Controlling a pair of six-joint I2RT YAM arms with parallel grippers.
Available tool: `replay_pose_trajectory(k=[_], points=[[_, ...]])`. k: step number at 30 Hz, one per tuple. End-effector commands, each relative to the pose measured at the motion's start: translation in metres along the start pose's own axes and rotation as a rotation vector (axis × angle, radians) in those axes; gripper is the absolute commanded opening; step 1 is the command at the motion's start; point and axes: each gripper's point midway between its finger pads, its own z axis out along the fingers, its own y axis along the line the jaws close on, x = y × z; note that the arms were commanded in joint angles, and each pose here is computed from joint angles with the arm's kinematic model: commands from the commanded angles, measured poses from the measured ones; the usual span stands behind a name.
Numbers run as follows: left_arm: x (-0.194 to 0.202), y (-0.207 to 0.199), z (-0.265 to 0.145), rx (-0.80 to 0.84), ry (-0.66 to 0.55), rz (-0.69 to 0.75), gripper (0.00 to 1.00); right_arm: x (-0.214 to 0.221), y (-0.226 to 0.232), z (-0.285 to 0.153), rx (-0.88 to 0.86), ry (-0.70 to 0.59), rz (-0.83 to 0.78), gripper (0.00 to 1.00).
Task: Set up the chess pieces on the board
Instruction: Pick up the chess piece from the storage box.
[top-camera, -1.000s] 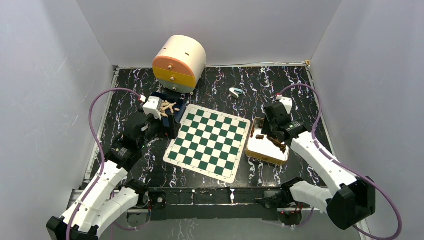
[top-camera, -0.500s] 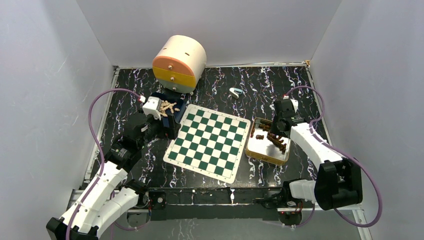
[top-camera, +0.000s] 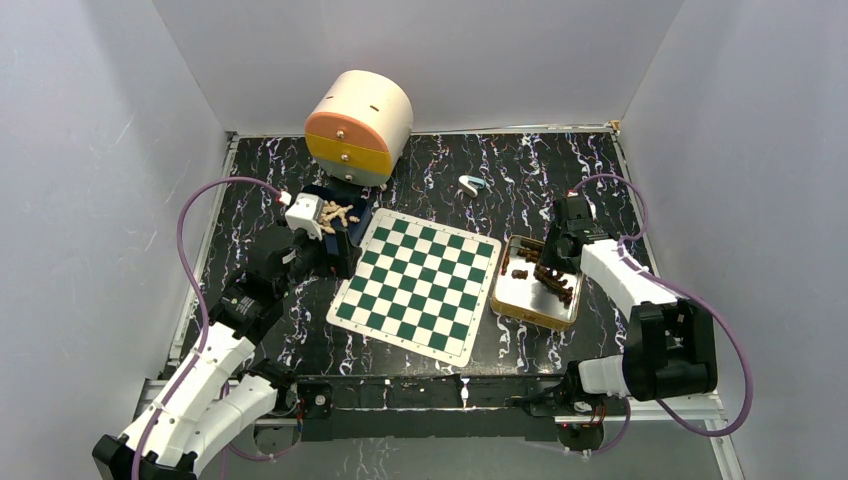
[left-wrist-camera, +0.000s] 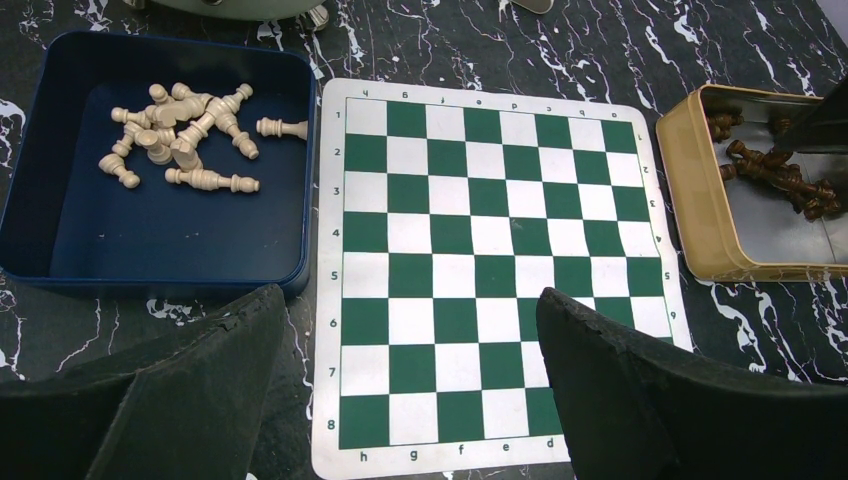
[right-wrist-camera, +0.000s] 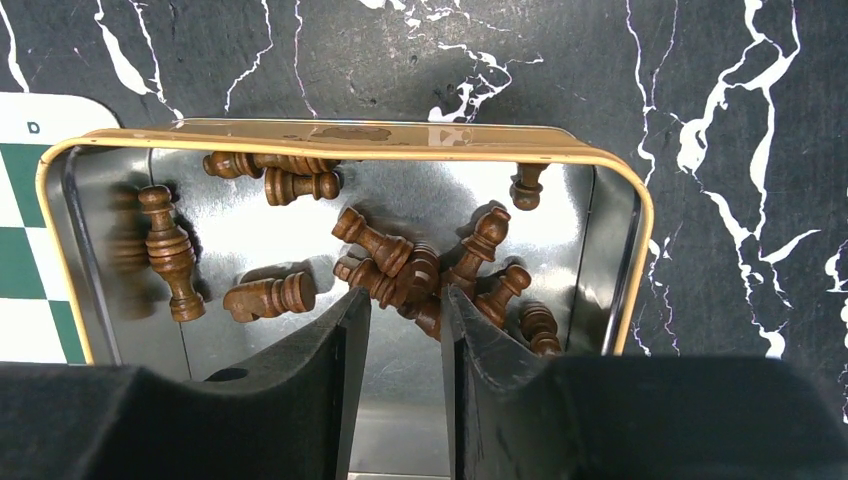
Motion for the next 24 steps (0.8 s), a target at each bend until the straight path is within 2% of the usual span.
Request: replay_pose_trajectory(k=[1,14,20,24], points=[[-0.004,-0.003,-0.003,0.015,-0.017,0.012,0.93,-0.005,0.003,0.004,-0.016,-0.019,-0.004,0.40],[-0.003,-0.008,-0.004,0.044,-0.015,0.014,0.93,-0.003,-0.002,0.009,0.025,0.007,-0.007,0.32],[-0.004,-0.008,-0.004,0.041,-0.019,0.016,0.93,-0.008,-0.005,0.003,0.042,-0.008,-0.006,0.18],[-0.004,-0.007,-0.004,0.039,-0.016,0.016,0.93,-0.019,-0.005,-0.009,0.047,-0.032,-0.009,0.15]])
